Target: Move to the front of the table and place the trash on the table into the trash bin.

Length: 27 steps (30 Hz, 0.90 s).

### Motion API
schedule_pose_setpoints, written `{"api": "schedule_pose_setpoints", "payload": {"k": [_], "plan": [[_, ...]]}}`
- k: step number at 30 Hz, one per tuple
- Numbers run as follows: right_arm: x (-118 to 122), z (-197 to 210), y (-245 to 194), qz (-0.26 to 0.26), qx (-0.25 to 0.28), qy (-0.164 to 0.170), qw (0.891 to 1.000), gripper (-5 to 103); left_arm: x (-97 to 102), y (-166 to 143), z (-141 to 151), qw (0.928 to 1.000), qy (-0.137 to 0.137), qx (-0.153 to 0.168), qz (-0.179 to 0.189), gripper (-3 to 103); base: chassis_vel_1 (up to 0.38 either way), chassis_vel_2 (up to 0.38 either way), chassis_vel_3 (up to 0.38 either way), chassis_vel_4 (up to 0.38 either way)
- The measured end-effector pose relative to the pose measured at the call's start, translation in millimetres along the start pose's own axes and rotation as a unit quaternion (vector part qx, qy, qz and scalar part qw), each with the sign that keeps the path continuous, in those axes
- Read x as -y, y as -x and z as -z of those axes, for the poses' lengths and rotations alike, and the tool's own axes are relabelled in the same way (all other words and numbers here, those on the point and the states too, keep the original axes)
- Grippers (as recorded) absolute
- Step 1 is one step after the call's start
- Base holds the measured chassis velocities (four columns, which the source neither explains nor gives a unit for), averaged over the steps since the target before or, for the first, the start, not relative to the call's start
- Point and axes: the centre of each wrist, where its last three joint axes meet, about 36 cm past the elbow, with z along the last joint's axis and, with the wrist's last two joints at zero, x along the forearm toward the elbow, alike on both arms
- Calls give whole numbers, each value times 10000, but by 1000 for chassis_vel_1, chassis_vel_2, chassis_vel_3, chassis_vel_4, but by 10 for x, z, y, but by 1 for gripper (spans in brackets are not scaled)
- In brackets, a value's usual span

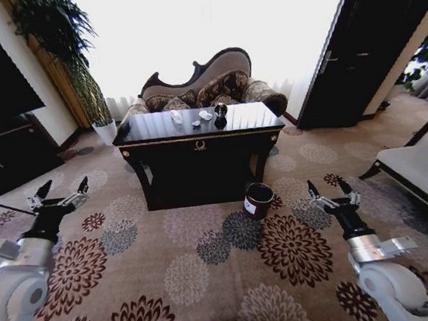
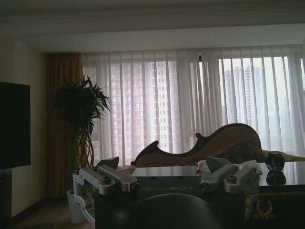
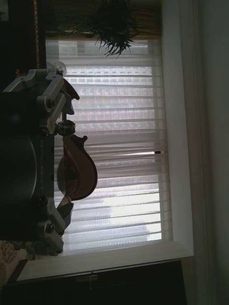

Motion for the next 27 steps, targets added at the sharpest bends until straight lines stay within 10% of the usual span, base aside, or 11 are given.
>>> {"api": "schedule_pose_setpoints", "payload": {"k": [27], "plan": [[-11,4,8,19,-6,-3,10000,100,1,3,10,10000,-7,-12,-8,100,-101,99,93,-103]]}}
